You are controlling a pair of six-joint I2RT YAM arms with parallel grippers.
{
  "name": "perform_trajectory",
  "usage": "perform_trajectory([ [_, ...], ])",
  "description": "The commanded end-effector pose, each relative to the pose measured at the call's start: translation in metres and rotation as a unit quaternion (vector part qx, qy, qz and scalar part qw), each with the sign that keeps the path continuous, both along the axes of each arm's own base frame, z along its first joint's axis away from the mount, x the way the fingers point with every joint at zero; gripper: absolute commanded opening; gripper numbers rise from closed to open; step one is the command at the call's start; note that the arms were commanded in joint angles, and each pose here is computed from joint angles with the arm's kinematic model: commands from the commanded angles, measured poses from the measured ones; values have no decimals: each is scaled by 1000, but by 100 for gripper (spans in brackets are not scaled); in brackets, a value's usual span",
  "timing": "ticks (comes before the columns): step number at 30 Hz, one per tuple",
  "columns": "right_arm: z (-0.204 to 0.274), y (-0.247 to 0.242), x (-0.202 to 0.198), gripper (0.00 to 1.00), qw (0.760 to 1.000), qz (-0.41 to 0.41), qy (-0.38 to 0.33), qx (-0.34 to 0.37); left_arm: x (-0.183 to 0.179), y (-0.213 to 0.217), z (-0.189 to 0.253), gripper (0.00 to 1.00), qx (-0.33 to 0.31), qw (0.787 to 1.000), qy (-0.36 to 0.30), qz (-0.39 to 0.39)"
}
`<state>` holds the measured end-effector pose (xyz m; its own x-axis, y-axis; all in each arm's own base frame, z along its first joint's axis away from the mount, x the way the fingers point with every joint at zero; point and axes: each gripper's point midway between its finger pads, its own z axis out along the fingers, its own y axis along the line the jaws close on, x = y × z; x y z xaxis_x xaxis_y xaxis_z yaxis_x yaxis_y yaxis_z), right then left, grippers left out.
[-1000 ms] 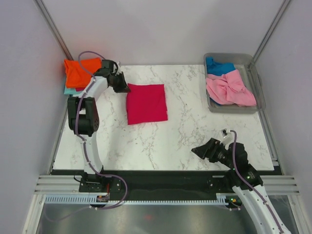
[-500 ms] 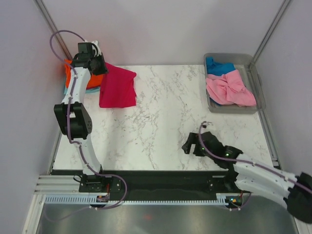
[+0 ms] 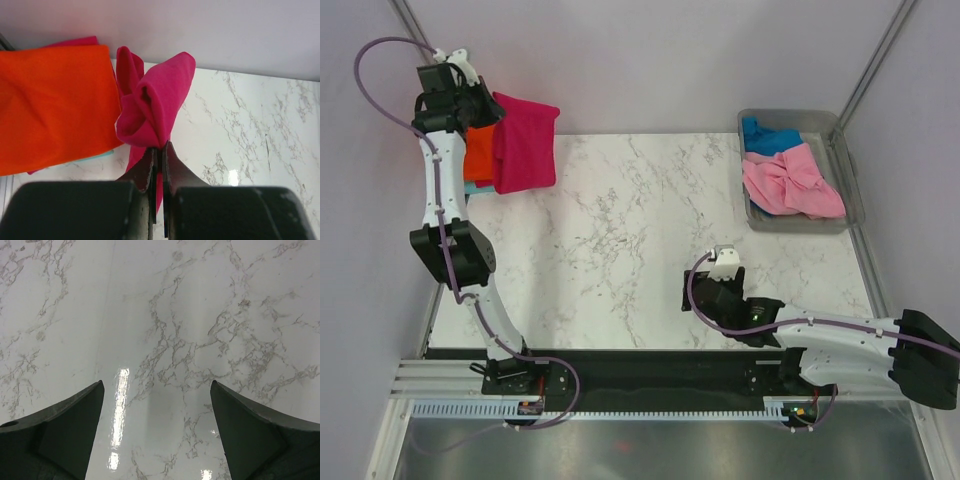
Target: Fold and stack the t-shirts
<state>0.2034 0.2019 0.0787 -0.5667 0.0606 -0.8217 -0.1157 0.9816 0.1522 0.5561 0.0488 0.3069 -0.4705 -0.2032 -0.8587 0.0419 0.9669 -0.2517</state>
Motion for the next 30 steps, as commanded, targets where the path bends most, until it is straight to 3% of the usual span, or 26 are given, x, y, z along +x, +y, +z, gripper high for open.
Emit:
perform_trajectory([
  [1, 11, -2, 7, 95, 999, -9, -31, 15, 1, 4, 52, 2, -11, 996, -74, -54],
  [7, 4, -2, 10, 95, 1000, -8, -16, 16, 10, 4, 68, 2, -12, 991, -106, -86],
  [17, -6, -5, 15, 95, 999, -8, 9, 35, 29, 15, 43, 2, -27, 991, -93, -90],
  [24, -11, -11, 17, 94, 998, -12, 21, 51, 45, 33, 51, 2, -22, 986, -136, -98],
  [30, -15, -14, 19, 94, 998, -11, 30, 63, 60, 83, 45, 2, 18, 987, -155, -28],
])
